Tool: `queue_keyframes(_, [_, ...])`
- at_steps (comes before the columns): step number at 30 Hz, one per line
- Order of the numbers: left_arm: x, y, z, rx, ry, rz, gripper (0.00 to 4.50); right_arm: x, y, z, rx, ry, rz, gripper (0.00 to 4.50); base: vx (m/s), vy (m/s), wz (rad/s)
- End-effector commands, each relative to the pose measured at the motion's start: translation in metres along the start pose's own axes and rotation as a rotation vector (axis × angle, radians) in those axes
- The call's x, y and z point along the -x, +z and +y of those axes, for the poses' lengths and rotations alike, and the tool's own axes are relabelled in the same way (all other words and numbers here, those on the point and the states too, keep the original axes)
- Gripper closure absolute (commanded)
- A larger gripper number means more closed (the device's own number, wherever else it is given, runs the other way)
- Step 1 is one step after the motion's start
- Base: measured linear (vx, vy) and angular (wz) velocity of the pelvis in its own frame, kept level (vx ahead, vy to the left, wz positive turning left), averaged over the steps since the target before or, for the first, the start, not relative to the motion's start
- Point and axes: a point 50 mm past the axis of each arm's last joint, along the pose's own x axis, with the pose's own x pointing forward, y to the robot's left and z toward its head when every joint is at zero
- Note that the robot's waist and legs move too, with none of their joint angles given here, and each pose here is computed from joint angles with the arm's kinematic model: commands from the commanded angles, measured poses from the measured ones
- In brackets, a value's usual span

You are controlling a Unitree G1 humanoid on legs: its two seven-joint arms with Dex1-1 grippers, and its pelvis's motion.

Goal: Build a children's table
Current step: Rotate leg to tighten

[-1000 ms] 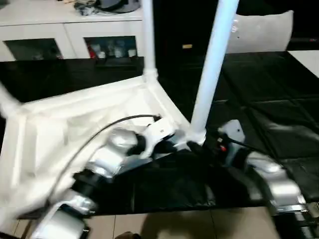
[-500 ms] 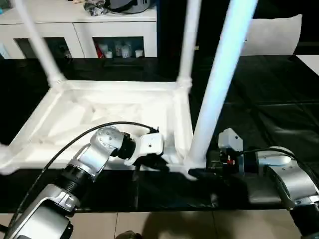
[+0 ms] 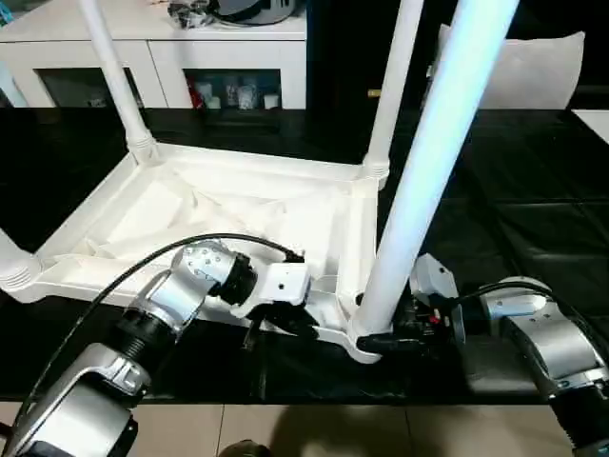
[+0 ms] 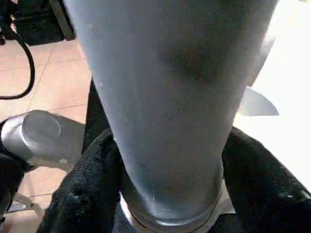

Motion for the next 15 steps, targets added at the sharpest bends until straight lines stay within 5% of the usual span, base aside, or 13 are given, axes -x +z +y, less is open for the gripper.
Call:
queue_keyframes(1, [-0.002,0.001,-0.001,-0.036,-0.064,0.043,4.5,0.0,0.0,0.004,-0.006,0.026,0.0,1.75,0.0,0.0,0.0])
queue_keyframes(11, [-0.006,0.004,0.0,0.047,0.025,-0.029,4.5,-0.014,-0.005,0.016,-0.127,-0.002,-0.067,1.88,0.0,0.0,0.0])
queue_keyframes(15, [-0.015,0.013,0.003,0.155,0.153,-0.094,4.5,-0.037,-0.004,0.01,-0.195,-0.21,-0.126,1.89,0.0,0.0,0.0])
